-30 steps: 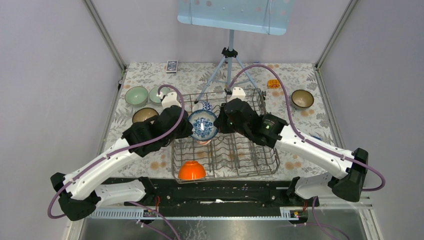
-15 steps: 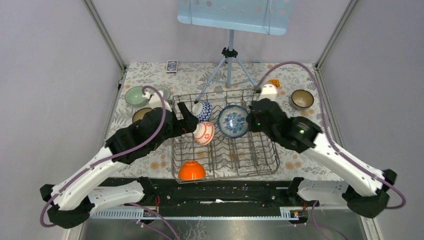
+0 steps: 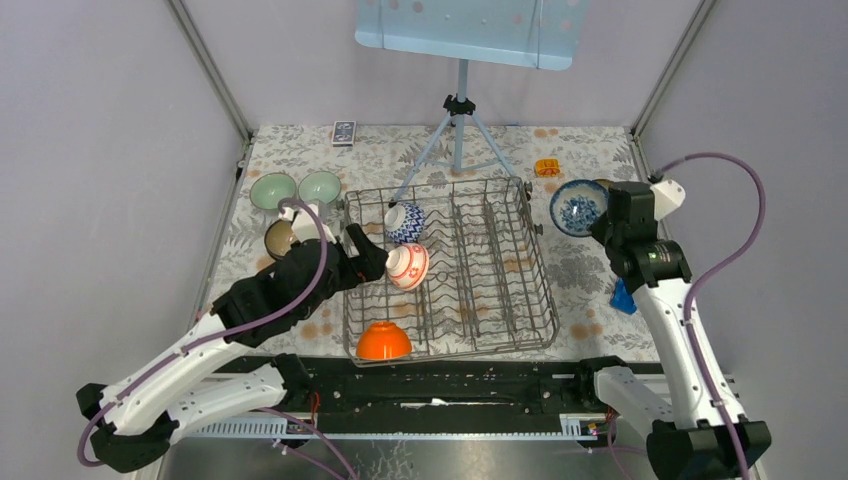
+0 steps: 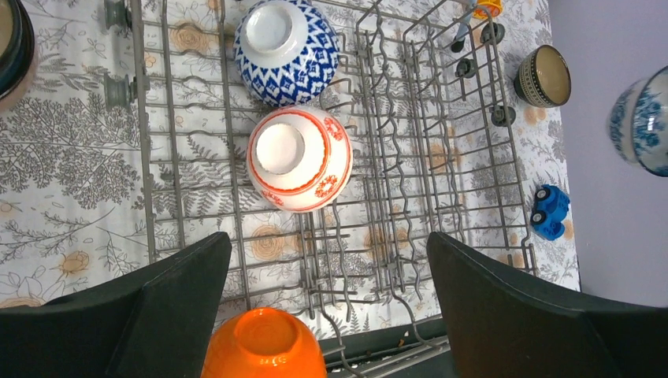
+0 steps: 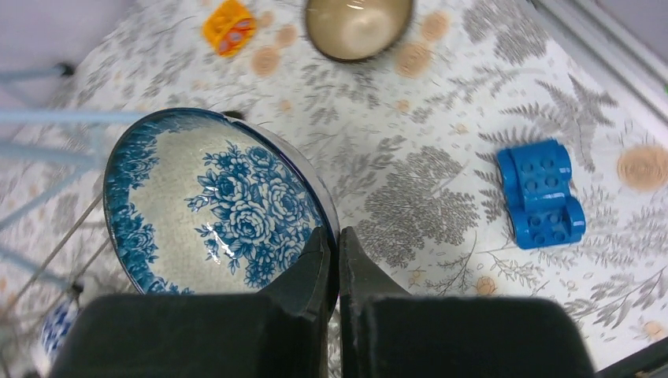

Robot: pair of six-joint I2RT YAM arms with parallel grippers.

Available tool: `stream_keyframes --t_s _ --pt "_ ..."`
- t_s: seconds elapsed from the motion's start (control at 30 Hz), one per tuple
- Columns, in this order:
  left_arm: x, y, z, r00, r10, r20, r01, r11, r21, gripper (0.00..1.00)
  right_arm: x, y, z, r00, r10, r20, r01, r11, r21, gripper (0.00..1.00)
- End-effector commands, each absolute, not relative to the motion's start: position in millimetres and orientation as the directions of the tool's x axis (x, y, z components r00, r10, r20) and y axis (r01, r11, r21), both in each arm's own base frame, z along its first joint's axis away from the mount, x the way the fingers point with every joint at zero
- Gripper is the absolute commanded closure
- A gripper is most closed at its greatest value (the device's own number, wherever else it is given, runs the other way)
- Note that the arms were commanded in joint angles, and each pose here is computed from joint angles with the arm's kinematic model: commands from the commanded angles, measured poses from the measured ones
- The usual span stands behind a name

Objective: Unload the bowls from the dish rack
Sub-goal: Place the bowl at the center of the board.

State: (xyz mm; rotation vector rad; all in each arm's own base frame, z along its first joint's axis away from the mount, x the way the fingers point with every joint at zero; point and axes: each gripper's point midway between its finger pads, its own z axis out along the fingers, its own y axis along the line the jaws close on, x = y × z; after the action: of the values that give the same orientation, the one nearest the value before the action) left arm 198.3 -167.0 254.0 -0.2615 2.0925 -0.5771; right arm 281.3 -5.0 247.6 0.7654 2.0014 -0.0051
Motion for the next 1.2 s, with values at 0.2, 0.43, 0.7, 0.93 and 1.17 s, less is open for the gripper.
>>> stream_keyframes --t_s 0.2,0.43,0.7,0.93,1.17 --pt "192.9 -166.7 254.6 -0.531 -0.478 -0.7 0.053 0.805 -0.591 0.01 299.6 -74.7 196.5 -0.005 0.74 -0.672 0.719 0.47 0.512 1.0" --pt "190.3 -166.1 237.1 -0.547 -0.472 -0.692 0.042 0.81 -0.585 0.01 309.8 -72.5 146.7 -0.09 0.761 -0.643 0.75 0.476 0.458 1.0" --pt "189.1 -171.4 222.4 -0.574 -0.461 -0.677 0.037 0.812 -0.583 0.01 309.9 -78.0 110.2 -0.155 0.753 -0.639 0.782 0.489 0.387 1.0" --pt "189.6 -171.9 214.0 -0.584 -0.453 -0.674 0.024 0.82 -0.572 0.01 307.7 -75.9 83.5 -0.197 0.777 -0.598 0.793 0.485 0.369 1.0" --pt "188.5 -175.7 203.1 -0.605 -0.447 -0.659 0.014 0.822 -0.57 0.01 306.8 -71.4 69.8 -0.19 0.803 -0.565 0.799 0.461 0.386 1.0"
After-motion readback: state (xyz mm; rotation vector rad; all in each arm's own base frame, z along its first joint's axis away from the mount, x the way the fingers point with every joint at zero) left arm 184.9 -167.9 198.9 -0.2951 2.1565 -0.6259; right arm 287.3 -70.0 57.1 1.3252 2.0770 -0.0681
